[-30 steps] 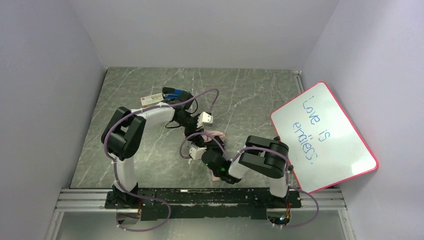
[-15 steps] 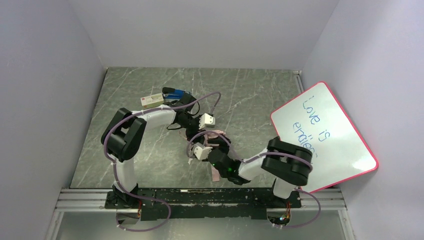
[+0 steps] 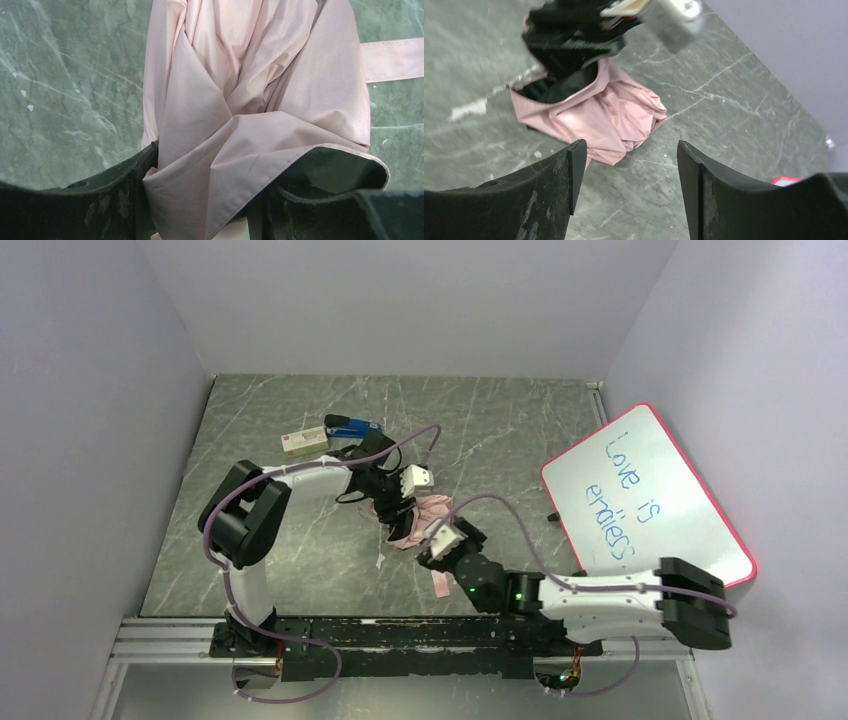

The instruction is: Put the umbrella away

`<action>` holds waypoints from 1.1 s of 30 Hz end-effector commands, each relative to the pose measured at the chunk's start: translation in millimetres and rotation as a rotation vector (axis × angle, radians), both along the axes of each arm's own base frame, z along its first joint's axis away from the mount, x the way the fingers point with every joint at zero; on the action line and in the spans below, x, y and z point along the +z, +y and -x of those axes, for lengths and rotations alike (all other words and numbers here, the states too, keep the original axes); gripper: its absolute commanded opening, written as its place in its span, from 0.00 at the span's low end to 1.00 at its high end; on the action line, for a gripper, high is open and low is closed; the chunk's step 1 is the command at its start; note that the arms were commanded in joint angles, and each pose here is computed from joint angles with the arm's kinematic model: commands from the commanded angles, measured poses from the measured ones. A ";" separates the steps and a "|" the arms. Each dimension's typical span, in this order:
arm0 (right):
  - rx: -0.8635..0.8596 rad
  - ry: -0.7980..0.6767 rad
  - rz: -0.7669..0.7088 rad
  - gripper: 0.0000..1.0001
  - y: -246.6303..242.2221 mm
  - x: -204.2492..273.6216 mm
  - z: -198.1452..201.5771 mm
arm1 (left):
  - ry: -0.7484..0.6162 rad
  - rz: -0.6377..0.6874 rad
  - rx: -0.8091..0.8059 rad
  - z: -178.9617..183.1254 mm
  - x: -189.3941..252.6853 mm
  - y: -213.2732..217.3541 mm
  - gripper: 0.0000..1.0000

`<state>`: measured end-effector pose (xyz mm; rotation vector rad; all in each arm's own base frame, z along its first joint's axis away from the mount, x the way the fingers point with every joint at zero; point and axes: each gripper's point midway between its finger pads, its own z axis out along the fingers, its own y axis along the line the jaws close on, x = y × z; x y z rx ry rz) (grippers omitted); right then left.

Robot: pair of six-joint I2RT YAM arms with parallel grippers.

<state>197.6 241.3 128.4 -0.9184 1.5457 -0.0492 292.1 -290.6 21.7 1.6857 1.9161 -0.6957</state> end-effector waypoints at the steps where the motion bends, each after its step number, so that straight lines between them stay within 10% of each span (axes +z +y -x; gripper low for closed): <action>1: -0.155 0.058 -0.265 0.69 -25.3 23.8 1.3 | -0.050 -0.204 0.131 -9.4 -41.2 38.9 0.05; 11: -0.608 0.508 -0.805 0.65 -57.6 8.8 17.2 | -0.091 -0.228 0.192 -15.2 -39.4 42.0 0.05; 17: -0.837 0.794 -0.873 0.59 -62.9 -51.5 53.6 | -0.121 -0.267 0.243 -20.5 -40.8 52.0 0.05; 33: -0.981 0.970 -0.978 0.54 -63.3 -91.8 31.4 | -0.157 -0.309 0.295 -20.2 -39.2 65.2 0.05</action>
